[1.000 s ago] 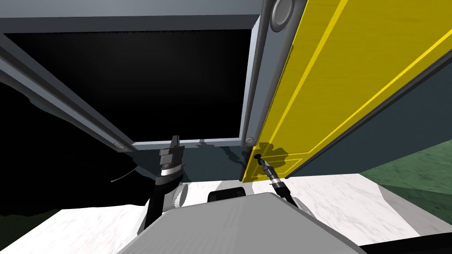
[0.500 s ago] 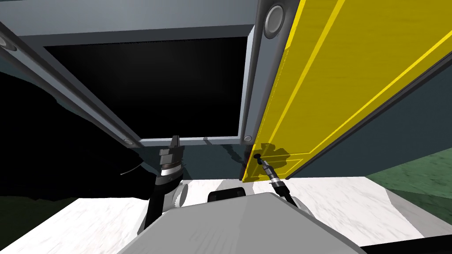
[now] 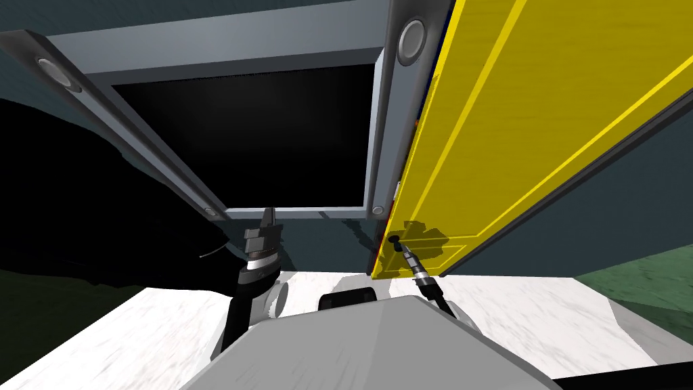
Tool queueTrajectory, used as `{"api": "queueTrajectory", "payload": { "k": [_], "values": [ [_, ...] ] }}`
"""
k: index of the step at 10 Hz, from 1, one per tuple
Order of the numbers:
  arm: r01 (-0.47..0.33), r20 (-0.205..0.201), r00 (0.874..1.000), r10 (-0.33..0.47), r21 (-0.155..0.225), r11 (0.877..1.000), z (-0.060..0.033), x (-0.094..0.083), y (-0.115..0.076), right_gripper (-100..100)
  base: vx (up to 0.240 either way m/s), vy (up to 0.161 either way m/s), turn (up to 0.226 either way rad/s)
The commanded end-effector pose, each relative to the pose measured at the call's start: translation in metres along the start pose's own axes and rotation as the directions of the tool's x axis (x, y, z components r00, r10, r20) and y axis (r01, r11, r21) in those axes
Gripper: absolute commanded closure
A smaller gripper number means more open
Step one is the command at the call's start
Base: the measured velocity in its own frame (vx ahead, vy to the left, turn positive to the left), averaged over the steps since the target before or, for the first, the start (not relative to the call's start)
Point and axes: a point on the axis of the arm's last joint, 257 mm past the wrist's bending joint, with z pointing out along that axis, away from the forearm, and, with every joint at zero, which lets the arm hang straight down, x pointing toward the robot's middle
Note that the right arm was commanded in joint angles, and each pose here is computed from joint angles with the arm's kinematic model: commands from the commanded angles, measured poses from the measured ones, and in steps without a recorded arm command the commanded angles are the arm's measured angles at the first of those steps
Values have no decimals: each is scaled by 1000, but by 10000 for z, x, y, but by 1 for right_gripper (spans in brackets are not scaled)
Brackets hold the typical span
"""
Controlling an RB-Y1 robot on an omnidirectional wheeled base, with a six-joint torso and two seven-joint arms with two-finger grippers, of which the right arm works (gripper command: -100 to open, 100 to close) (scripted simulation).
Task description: Pull the door open
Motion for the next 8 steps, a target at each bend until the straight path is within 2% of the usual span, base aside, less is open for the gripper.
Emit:
{"api": "queueTrajectory", "payload": {
  "k": [1,2,4,5,6,7,8],
  "values": [
    [-70,-9,997,70,12,997,-17,105,4,100,-46,-17,52],
    [-75,-9,997,75,12,997,-17,105,4,100,-36,-15,30],
    [-158,5,988,158,18,987,17,92,-2,100,-59,-29,91],
    [-174,5,985,174,18,985,17,92,-2,100,-55,-30,50],
    [-218,12,976,218,20,976,34,86,-6,100,-48,-20,66],
    [-223,12,975,223,20,975,34,86,-6,100,-33,-11,39],
    [-272,20,962,272,22,962,50,80,-9,100,-47,-19,42]
  ]
}}
